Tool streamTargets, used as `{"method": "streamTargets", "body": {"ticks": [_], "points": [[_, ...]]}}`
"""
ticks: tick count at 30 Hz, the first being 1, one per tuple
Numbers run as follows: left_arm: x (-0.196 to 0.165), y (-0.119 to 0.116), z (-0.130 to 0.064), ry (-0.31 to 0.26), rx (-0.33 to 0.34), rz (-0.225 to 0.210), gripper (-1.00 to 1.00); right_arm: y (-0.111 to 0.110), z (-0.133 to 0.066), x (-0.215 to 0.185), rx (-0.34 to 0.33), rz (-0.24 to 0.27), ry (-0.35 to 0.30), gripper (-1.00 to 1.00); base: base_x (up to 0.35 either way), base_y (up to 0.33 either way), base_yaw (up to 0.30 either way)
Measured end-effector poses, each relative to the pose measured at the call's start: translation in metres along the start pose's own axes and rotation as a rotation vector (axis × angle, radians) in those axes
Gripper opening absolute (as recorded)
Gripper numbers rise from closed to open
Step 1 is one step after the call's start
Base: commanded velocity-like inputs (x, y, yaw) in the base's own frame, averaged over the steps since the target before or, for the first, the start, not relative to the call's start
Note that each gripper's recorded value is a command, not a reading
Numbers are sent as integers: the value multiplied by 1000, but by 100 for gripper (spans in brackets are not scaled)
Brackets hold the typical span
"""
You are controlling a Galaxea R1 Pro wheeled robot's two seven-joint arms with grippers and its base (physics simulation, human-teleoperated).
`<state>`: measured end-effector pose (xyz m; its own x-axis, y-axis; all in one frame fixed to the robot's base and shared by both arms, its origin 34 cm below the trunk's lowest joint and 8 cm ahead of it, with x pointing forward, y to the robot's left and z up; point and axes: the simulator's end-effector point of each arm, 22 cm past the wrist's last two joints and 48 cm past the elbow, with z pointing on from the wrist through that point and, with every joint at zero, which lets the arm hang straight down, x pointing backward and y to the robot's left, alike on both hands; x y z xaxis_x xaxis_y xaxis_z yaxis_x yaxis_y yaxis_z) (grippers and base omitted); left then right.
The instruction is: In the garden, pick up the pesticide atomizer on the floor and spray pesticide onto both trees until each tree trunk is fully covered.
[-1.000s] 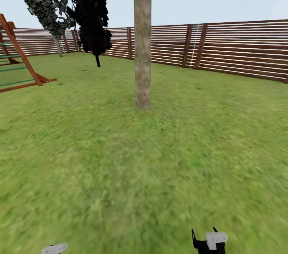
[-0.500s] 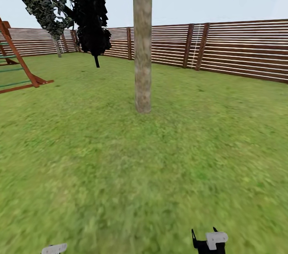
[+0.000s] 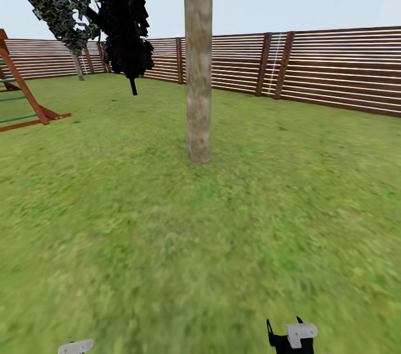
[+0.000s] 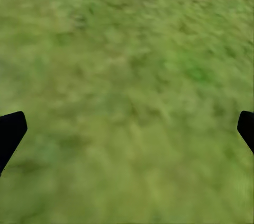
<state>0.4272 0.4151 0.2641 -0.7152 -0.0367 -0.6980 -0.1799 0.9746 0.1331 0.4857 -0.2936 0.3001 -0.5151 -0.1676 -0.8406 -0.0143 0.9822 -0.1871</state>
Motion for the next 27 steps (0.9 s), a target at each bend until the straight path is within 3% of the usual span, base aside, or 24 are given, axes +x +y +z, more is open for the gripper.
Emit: {"method": "streamTargets", "body": {"ticks": [27], "points": [[0, 0, 0, 0, 0, 0, -100, 0, 0, 0, 0, 0, 0, 100, 338, 0, 0]]}}
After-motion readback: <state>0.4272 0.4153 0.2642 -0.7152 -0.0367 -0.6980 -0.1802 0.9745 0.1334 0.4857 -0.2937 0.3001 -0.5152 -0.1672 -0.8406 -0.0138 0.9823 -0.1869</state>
